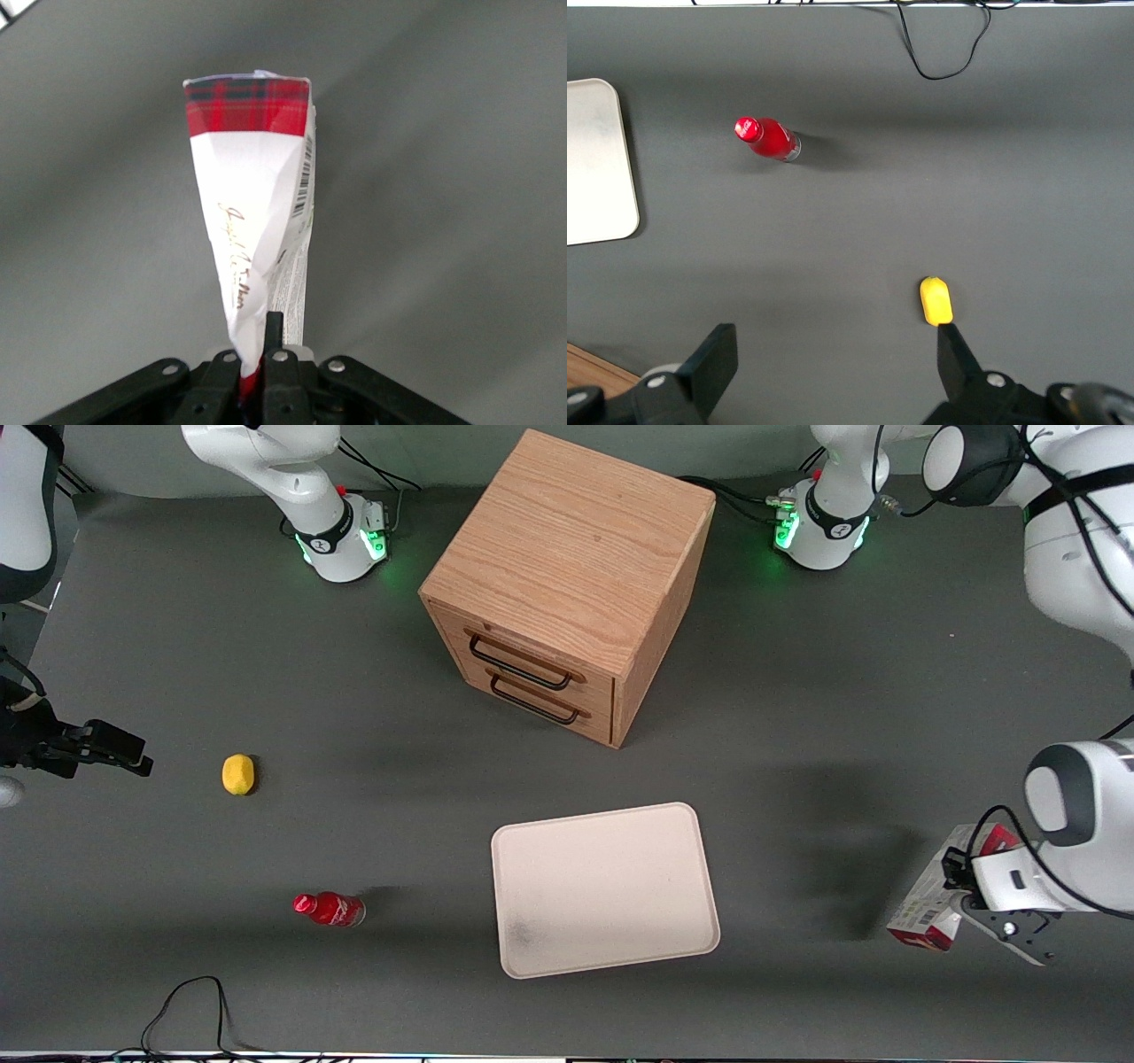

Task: Place red cookie box on tray
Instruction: 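Lift the box upright with the left gripper and carry toward tray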

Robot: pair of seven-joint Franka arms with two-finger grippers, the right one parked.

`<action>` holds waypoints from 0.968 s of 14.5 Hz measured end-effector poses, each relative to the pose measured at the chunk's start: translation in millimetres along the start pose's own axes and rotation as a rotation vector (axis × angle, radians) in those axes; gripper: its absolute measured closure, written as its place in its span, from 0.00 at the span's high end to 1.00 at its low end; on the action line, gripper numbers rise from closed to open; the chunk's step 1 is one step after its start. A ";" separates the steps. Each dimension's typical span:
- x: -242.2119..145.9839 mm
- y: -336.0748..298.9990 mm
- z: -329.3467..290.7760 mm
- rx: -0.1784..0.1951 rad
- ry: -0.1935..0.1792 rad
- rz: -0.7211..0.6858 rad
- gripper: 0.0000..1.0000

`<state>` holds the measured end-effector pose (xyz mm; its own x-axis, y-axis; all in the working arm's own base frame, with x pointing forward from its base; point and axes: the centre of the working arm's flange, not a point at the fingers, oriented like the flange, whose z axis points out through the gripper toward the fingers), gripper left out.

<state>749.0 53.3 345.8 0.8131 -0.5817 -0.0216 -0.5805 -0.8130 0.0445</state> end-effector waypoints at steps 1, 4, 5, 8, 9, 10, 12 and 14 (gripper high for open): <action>-1.9 2.3 -20.0 -0.007 -0.009 -0.012 0.04; -4.3 18.1 -77.6 -0.009 -0.014 -0.081 0.04; -4.8 26.3 -95.2 -0.007 -0.014 -0.097 0.04; -12.8 44.9 -137.6 -0.003 -0.020 -0.108 0.04; -17.6 48.1 -148.2 -0.003 -0.025 -0.109 0.04; -22.6 51.0 -159.4 -0.002 -0.027 -0.111 0.04; -32.2 58.0 -181.9 0.001 -0.028 -0.112 0.04; -41.0 65.6 -202.3 0.006 -0.028 -0.113 0.04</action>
<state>686.4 28.6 551.6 0.8718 -0.4868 -0.0545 -0.4856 -0.8735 0.0346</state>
